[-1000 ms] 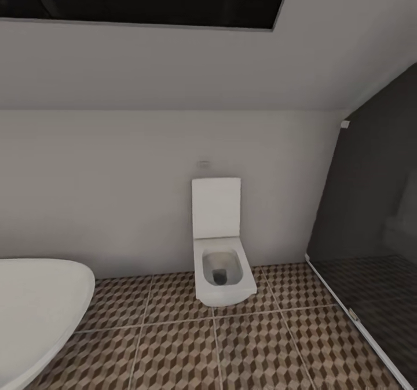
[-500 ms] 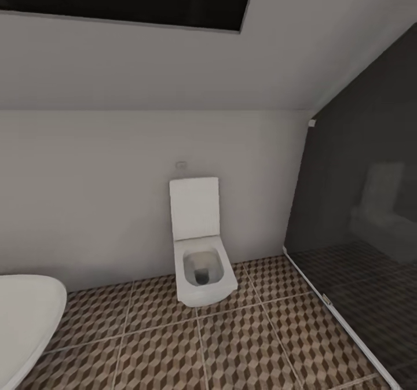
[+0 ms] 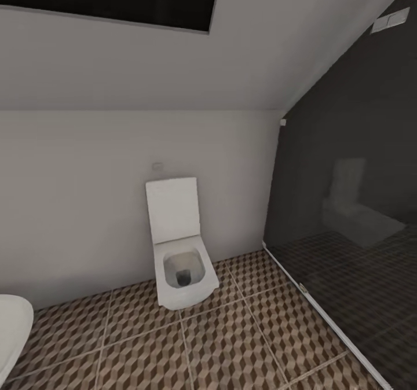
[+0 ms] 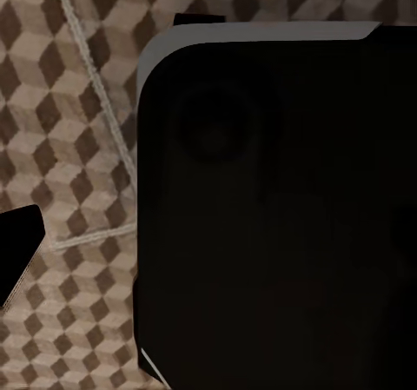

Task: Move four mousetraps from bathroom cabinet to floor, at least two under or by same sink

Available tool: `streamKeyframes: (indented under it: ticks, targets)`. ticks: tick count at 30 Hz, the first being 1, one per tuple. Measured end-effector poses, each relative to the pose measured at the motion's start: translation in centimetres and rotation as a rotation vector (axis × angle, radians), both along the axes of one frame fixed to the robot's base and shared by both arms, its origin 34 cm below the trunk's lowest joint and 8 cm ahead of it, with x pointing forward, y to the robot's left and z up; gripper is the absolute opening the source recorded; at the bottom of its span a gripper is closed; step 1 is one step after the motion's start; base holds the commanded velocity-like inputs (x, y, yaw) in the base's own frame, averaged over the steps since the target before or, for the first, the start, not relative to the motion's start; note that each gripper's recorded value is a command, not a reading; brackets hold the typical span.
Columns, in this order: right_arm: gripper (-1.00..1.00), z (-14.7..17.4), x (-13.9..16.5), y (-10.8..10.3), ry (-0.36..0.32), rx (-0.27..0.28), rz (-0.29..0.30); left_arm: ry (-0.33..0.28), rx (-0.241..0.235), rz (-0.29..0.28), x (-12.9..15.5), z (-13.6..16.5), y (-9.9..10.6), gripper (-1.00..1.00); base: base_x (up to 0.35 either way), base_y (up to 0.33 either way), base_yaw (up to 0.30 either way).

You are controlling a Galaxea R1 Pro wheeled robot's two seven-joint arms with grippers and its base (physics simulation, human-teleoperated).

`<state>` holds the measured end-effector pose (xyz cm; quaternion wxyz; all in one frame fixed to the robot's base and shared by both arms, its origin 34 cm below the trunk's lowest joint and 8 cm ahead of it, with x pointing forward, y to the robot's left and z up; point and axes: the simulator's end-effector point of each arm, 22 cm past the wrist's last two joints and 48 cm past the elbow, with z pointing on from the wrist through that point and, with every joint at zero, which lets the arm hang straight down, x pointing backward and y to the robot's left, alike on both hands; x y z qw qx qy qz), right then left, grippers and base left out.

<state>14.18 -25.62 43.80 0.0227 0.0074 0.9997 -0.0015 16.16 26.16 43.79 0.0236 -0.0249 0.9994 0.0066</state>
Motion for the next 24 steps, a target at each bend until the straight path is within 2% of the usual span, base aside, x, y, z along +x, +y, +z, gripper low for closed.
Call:
streamKeyframes:
  ticks: [24]
  targets:
    - [1.0,0.0,0.0,0.0,0.0,0.0,0.0,0.0,0.0,0.0,0.0,0.0,0.0,1.0,0.0,0.0,-0.251]
